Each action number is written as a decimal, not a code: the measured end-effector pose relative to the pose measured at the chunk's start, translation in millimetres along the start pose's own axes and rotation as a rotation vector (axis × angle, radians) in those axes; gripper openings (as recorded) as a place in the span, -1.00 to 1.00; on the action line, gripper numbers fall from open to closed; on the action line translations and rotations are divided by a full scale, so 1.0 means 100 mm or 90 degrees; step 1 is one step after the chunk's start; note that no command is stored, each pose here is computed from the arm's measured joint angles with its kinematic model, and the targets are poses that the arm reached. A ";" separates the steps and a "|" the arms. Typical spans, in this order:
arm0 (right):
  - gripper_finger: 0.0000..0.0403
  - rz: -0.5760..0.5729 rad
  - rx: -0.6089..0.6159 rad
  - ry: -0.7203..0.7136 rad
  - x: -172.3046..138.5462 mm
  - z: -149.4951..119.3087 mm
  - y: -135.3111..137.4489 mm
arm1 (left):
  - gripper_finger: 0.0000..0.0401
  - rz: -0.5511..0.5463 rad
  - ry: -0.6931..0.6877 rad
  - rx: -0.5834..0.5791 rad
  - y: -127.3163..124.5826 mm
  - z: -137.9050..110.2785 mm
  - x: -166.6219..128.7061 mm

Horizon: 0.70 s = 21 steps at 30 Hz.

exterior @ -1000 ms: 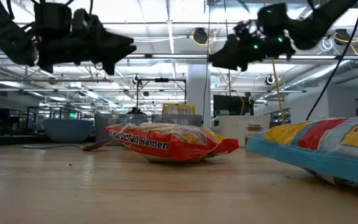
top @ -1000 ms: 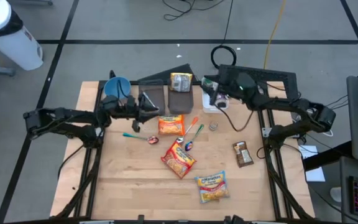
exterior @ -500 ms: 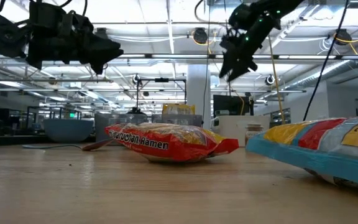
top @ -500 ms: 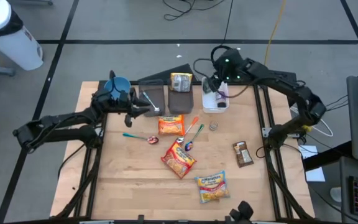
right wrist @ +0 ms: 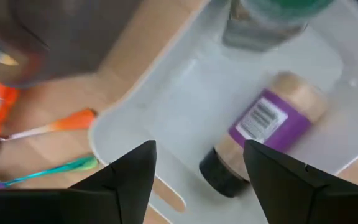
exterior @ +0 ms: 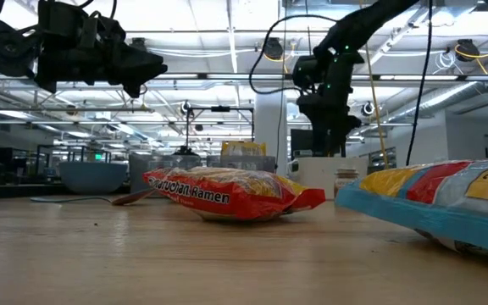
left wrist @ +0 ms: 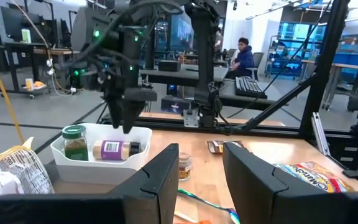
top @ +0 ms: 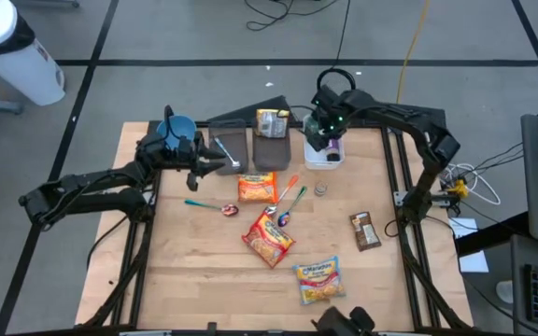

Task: Pick & Place Food Item
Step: Put the purple seasoning bottle into the white bin

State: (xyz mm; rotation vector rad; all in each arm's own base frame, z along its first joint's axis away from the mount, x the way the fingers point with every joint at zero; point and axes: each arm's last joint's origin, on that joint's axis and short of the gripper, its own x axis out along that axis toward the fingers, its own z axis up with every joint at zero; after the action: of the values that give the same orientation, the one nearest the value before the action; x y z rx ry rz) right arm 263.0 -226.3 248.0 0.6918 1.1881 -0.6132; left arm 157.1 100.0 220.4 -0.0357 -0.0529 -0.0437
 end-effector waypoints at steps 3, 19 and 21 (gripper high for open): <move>0.18 -0.037 0.018 0.018 0.07 0.00 -0.02 | -0.34 0.000 0.000 0.000 0.00 0.00 0.00; 0.18 -0.093 0.067 0.038 0.22 0.02 -0.06 | -0.34 -0.002 0.004 0.012 0.00 -0.01 0.00; 0.18 -0.094 0.067 0.027 0.24 0.02 -0.06 | -0.34 -0.006 0.004 0.011 -0.01 -0.01 0.01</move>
State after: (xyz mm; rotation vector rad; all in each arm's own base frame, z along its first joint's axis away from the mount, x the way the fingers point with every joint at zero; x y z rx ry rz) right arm 266.0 -234.0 224.1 0.7126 1.2612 -0.7918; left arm 158.2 98.5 219.7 -0.0174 -0.0472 -0.0527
